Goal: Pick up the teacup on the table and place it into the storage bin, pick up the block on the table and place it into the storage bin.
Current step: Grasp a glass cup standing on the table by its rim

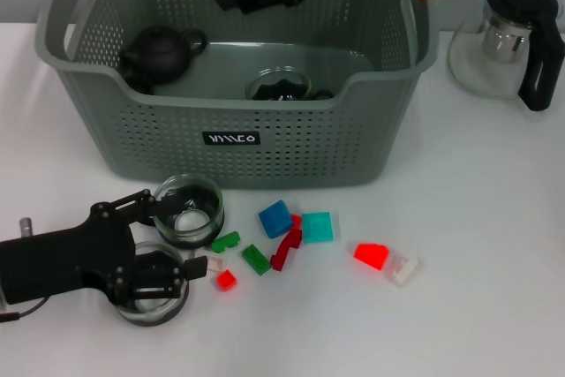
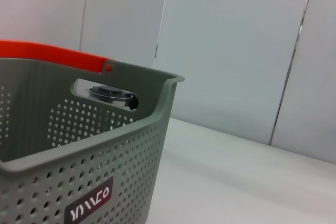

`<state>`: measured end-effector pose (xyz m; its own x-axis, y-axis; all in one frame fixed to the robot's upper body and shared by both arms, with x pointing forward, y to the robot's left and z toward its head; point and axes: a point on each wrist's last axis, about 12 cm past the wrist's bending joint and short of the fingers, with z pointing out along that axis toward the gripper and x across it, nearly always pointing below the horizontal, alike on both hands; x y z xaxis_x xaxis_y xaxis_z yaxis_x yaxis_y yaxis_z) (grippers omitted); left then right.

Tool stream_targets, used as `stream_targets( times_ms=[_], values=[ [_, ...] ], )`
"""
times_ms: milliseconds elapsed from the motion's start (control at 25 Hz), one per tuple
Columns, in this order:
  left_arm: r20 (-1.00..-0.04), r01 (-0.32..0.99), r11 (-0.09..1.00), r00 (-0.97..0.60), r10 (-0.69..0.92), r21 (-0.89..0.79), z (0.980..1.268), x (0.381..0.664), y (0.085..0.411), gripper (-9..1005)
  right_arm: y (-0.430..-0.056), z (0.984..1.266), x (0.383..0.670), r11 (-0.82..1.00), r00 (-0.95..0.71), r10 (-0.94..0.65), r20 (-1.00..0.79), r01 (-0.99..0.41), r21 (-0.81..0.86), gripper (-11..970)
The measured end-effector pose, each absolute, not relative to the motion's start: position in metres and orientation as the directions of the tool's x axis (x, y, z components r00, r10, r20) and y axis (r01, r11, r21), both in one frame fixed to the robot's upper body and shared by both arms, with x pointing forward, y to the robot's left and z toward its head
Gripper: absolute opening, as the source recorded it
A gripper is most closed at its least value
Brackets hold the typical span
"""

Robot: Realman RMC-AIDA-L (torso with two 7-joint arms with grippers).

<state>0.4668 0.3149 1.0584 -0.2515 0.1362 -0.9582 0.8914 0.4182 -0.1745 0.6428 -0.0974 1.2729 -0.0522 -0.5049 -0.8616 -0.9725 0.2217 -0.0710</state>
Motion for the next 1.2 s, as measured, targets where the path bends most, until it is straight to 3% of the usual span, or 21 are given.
stream_targets(
  times_ms=[280,600,1200],
  values=[
    [-0.958,0.892,0.417,-0.25,0.14,-0.172,1.059,0.467,0.316,947,-0.133,1.263,0.604,0.056,0.007,-0.411,-0.911,-0.998,-0.033,565],
    [-0.96,0.899,0.413,-0.231,0.16,-0.148,1.064,0.466,0.323,948,-0.164,1.21,0.565,-0.085,0.04,-0.47,-0.882,-0.996,0.0,565],
    [-0.881,0.964,0.267,-0.122,0.456,0.005,1.095,0.46,0.345,948,-0.163,1.166,0.559,-0.053,-0.09,-0.501,-0.861,-0.99,0.134,556]
  ],
)
